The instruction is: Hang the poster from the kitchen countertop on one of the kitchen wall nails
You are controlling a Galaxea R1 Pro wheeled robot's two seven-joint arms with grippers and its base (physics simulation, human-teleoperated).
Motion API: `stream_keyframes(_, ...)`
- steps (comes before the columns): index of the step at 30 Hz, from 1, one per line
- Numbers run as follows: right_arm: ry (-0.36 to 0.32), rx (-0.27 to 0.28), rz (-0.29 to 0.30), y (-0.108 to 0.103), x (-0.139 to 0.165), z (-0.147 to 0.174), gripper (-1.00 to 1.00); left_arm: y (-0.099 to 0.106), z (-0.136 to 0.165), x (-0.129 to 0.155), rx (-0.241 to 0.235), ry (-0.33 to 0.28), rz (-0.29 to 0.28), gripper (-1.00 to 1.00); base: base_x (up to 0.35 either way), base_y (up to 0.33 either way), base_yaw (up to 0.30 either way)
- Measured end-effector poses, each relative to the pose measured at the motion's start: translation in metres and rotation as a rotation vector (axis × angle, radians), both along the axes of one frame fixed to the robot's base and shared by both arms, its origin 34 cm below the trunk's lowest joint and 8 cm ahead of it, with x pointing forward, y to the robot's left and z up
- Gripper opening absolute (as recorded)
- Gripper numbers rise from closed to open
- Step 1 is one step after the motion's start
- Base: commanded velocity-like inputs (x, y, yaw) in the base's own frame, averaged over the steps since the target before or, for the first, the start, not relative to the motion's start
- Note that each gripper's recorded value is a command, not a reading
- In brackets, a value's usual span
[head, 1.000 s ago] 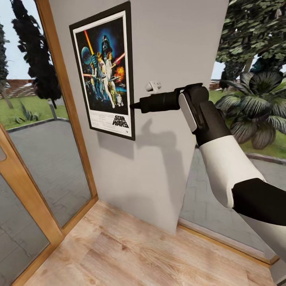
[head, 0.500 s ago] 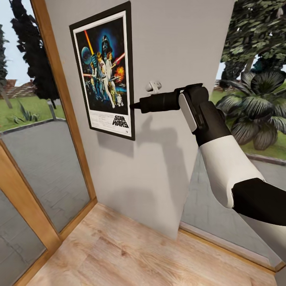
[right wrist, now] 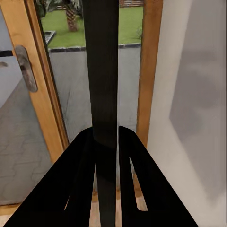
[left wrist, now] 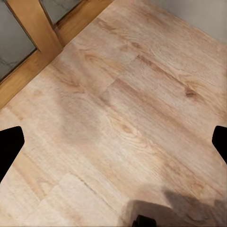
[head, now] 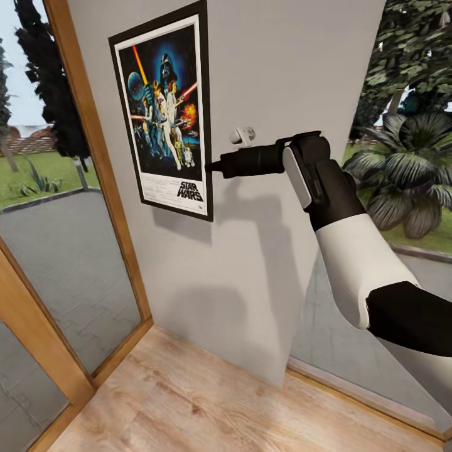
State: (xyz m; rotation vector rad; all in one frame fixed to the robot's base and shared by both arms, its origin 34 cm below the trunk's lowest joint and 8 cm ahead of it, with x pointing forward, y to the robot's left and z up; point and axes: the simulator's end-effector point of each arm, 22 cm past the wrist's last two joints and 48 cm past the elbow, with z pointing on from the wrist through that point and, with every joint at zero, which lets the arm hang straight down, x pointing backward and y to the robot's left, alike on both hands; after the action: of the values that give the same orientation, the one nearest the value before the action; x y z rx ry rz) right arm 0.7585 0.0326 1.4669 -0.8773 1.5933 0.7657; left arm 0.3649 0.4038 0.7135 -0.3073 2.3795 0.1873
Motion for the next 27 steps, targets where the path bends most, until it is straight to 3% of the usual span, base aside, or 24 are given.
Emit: stream_keyframes(27, -0.004, 0.002, -0.005, -0.0016, 0.0011, 0.0016, -1.00, 0.0055, 0.0004, -0.0022, 0.003, 0.000, 0.018, 1.00, 0.130, 0.000, 0.000)
